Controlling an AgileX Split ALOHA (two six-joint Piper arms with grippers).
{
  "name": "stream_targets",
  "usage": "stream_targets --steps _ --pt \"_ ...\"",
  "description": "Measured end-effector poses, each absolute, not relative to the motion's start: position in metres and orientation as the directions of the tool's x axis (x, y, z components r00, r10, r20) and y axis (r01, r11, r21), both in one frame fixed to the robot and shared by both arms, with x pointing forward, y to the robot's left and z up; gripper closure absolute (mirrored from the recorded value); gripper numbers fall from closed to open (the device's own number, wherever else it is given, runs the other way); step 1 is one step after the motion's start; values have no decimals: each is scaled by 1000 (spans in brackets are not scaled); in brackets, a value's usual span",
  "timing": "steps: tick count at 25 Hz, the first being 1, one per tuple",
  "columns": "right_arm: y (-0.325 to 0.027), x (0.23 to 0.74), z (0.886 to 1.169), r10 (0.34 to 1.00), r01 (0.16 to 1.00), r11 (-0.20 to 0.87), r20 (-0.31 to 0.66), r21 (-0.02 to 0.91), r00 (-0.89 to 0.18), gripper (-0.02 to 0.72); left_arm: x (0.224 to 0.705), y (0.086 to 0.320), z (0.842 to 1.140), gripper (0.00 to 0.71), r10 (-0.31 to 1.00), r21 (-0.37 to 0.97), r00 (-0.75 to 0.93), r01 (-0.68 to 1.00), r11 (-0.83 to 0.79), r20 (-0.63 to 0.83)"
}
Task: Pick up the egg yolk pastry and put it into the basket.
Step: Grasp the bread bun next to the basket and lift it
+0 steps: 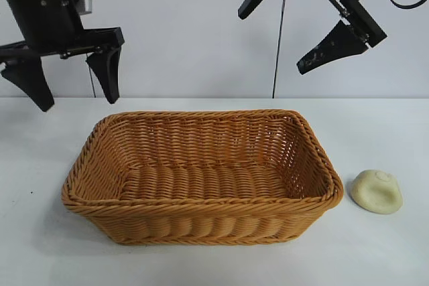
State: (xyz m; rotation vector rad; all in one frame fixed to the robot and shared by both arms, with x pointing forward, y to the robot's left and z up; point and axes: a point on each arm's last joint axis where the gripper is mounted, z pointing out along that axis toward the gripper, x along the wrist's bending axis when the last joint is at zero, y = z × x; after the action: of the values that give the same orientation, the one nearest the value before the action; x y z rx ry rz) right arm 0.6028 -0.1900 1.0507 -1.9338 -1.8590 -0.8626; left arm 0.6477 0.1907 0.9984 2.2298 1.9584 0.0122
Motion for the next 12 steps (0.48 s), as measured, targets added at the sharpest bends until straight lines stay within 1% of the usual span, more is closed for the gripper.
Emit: stream_targets --steps 3,7,12 --pt "-190 603 1051 785 979 -101 619 176 -30 10 650 201 1002 14 990 132 135 983 -128 -45" --pt "-190 603 1051 785 979 -101 619 176 -30 10 653 223 1002 14 995 114 97 989 -93 -35" --pt "-190 603 1051 785 979 -101 619 176 -30 10 658 266 1002 14 999 117 29 993 -26 -25"
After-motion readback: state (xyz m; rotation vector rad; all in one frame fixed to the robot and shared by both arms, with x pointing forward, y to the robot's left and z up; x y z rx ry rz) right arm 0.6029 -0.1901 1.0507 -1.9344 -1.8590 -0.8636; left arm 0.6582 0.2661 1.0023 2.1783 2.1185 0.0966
